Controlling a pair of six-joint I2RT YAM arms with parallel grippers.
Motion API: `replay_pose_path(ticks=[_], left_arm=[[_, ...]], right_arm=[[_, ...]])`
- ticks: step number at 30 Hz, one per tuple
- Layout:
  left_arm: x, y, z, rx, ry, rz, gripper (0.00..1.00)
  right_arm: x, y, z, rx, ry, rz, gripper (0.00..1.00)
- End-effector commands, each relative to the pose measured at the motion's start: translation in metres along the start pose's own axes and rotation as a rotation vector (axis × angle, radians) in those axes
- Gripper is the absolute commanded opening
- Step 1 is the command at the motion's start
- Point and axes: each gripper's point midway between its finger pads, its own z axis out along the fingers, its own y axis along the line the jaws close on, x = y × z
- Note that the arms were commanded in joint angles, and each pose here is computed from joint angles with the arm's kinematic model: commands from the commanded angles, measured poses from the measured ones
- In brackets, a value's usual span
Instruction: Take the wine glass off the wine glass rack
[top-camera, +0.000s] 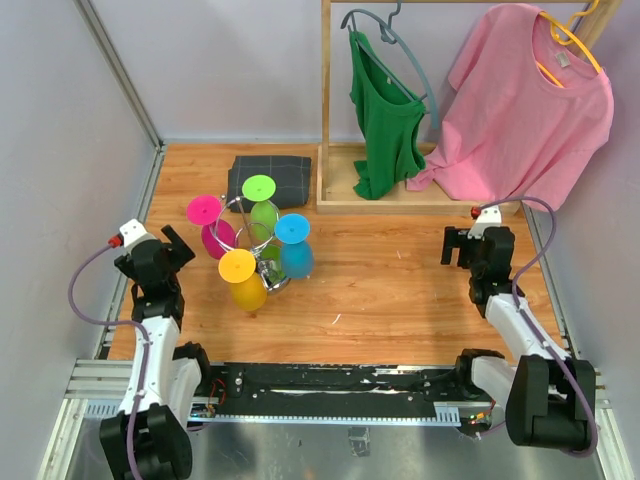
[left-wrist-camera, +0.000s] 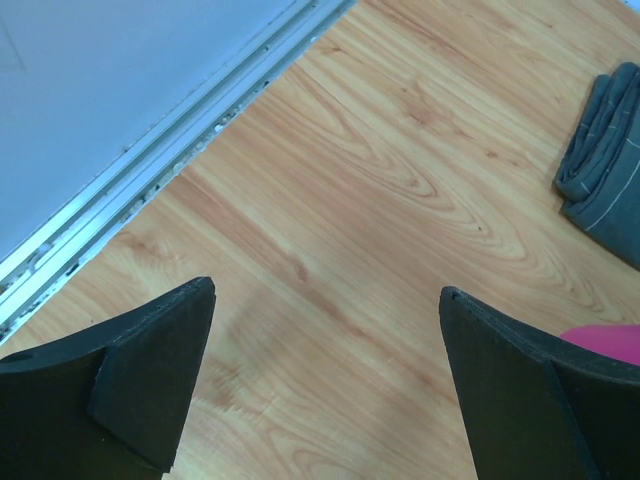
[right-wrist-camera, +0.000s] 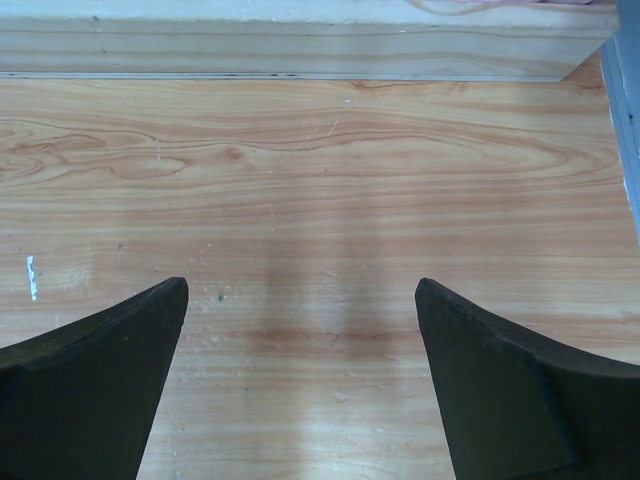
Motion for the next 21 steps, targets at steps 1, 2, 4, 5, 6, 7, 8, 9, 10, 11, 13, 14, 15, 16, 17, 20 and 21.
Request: replay_pose_path(ticks=[1, 2, 4, 5, 6, 7, 8, 9, 10, 11, 13, 14, 15, 16, 17, 20, 21], left_arm=[[-0.021, 0.010, -0.011, -0.060, -0.015, -0.013, 0.99], [-0.027, 0.012, -0.014, -0.069, -0.022, -0.013, 0.99], [-0.041, 0.015, -0.021, -0.082, -0.042, -0.011, 0.99], [-0.048, 0.017, -0.025, -0.090, -0.052, -0.009, 0.99], [-0.057, 0.017, -0.030, -0.092, -0.068, -0.008, 0.99], [-0.065, 0.016, -0.035, -0.088, -0.078, 0.001, 0.99], [-0.072, 0.016, -0.041, -0.084, -0.084, 0.005, 0.99], [-0.081, 0.014, -0.046, -0.074, -0.099, 0.008, 0.99], [-0.089, 0.012, -0.051, -0.063, -0.112, 0.011, 0.99], [-0.097, 0.010, -0.056, -0.050, -0.125, 0.014, 0.99], [-0.112, 0.005, -0.065, -0.022, -0.149, 0.022, 0.99], [-0.123, 0.000, -0.071, 0.001, -0.164, 0.023, 0.99], [-0.130, -0.003, -0.076, 0.020, -0.167, 0.025, 0.99], [-0.135, -0.007, -0.081, 0.038, -0.167, 0.026, 0.99], [-0.140, -0.010, -0.086, 0.056, -0.167, 0.027, 0.99], [-0.152, -0.014, -0.095, 0.072, -0.161, 0.017, 0.99], [-0.154, -0.014, -0.098, 0.066, -0.154, 0.015, 0.99]], right_arm=[[-0.002, -0.006, -0.009, 0.004, 0.011, -0.035, 0.98], [-0.003, -0.006, -0.010, 0.002, 0.011, -0.041, 0.98], [-0.003, -0.005, -0.013, -0.008, 0.017, -0.052, 0.98], [-0.005, -0.004, -0.014, -0.015, 0.020, -0.055, 0.98], [-0.006, -0.003, -0.017, -0.018, 0.025, -0.053, 0.98], [-0.009, -0.003, -0.019, -0.019, 0.029, -0.046, 0.98], [-0.010, -0.003, -0.021, -0.019, 0.039, -0.034, 0.98], [-0.012, -0.002, -0.024, -0.023, 0.047, -0.019, 0.98], [-0.014, -0.001, -0.027, -0.028, 0.059, -0.007, 0.98], [-0.017, 0.000, -0.030, -0.031, 0.065, 0.010, 0.98], [-0.024, 0.002, -0.040, -0.038, 0.077, 0.036, 0.98], [-0.030, 0.003, -0.043, -0.031, 0.056, 0.051, 0.98], [-0.036, 0.003, -0.047, -0.028, 0.034, 0.069, 0.98], [-0.041, 0.003, -0.051, -0.027, 0.017, 0.088, 0.98], [-0.045, 0.005, -0.054, -0.035, 0.012, 0.100, 0.98], [-0.064, 0.013, -0.066, -0.076, 0.025, 0.130, 0.98], [-0.070, 0.017, -0.071, -0.099, 0.034, 0.143, 0.98]])
